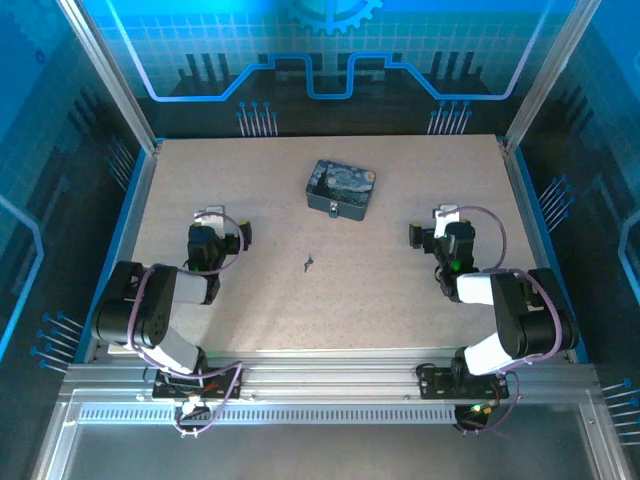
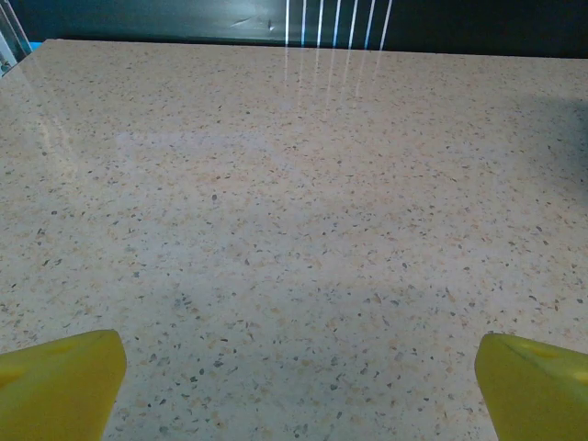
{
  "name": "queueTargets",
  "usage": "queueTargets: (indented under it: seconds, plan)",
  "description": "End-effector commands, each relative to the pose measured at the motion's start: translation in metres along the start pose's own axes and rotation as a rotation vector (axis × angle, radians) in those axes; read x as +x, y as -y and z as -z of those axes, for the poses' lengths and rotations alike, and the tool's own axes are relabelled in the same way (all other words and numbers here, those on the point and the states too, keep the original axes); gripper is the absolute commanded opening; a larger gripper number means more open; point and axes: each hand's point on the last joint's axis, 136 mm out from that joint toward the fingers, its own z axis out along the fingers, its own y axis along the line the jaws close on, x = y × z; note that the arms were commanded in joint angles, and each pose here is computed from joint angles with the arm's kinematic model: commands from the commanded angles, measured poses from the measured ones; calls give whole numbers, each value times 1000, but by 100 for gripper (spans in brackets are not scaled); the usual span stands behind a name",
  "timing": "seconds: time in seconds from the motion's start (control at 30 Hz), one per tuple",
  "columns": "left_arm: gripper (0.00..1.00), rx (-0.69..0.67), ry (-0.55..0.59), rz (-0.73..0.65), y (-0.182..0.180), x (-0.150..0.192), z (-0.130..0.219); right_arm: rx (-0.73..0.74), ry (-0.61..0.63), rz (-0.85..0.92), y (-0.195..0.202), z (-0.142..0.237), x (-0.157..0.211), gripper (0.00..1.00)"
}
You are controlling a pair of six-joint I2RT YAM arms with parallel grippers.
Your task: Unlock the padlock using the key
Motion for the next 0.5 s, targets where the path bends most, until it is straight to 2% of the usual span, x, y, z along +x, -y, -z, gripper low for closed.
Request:
queueTargets:
  seconds: [0.0,0.47]
  plan:
    - [99,17,25,-4,2,-10,0,-7,18,10,-1,-2,-8,100]
    - [99,20,23,-4,2,-10,0,-6,17,10,-1,-2,-8,100]
